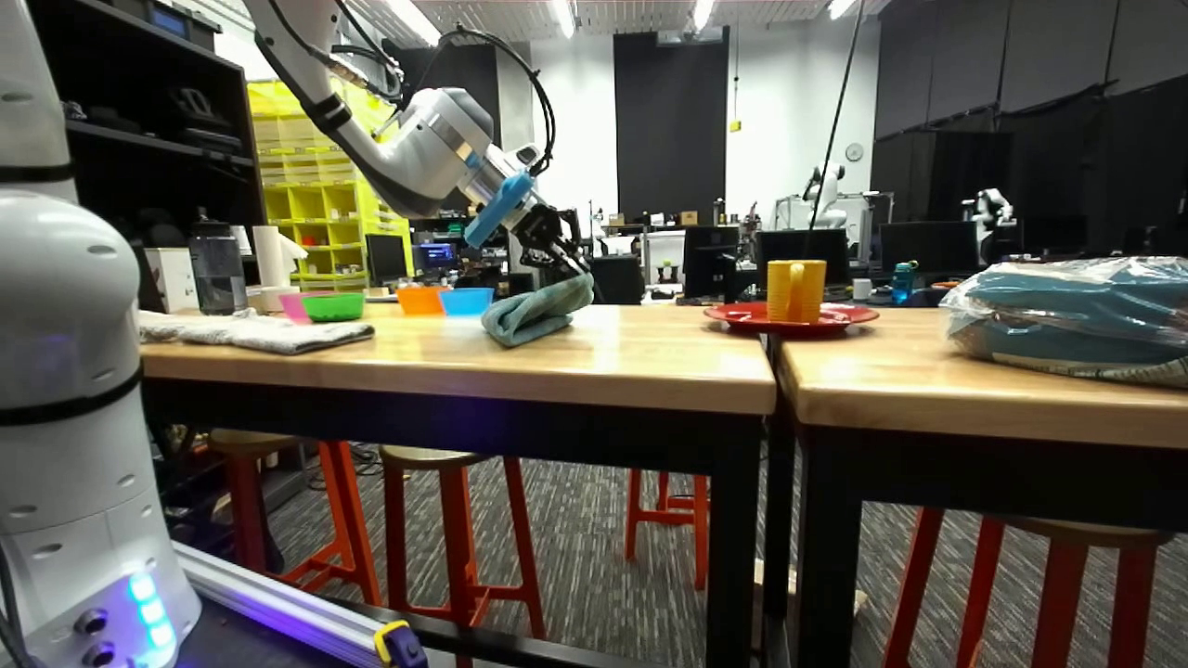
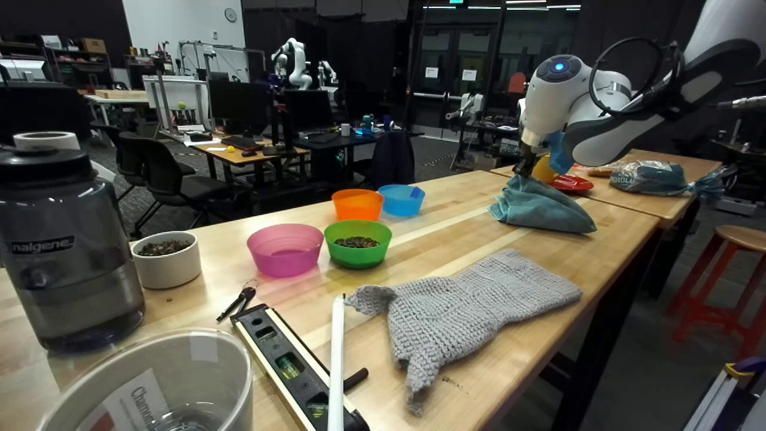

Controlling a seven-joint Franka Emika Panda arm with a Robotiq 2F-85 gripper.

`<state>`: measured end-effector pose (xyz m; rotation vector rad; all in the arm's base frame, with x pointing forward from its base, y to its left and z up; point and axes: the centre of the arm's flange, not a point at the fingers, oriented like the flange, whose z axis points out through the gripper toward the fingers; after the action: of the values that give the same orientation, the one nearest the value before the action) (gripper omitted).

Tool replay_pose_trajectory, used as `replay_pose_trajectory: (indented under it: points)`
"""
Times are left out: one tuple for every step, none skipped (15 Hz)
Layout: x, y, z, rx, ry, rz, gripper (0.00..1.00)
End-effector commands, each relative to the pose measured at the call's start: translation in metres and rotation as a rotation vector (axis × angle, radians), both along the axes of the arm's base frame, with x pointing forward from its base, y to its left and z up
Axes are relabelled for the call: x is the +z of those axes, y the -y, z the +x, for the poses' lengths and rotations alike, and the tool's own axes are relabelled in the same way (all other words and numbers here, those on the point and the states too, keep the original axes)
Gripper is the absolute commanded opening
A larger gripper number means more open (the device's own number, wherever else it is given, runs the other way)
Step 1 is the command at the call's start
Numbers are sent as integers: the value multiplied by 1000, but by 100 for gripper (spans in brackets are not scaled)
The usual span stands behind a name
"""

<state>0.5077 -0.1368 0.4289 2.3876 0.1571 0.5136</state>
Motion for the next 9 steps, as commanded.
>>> replay_pose_trajectory:
  points:
    - [6, -2, -1, -14, 47, -1, 44]
    - [10, -2, -3, -19, 60, 7, 51]
    - [14, -1, -4, -22, 66, 14, 57]
    - [18, -2, -7, -12, 47, 40, 63]
    - [21, -2, -10, 1, 19, 77, 72]
    - [21, -2, -12, 22, -15, 130, 78]
    - [20, -3, -12, 36, -36, 172, 86]
    - [18, -3, -12, 59, -71, 223, 92]
    - [14, -4, -11, 73, -97, 257, 100]
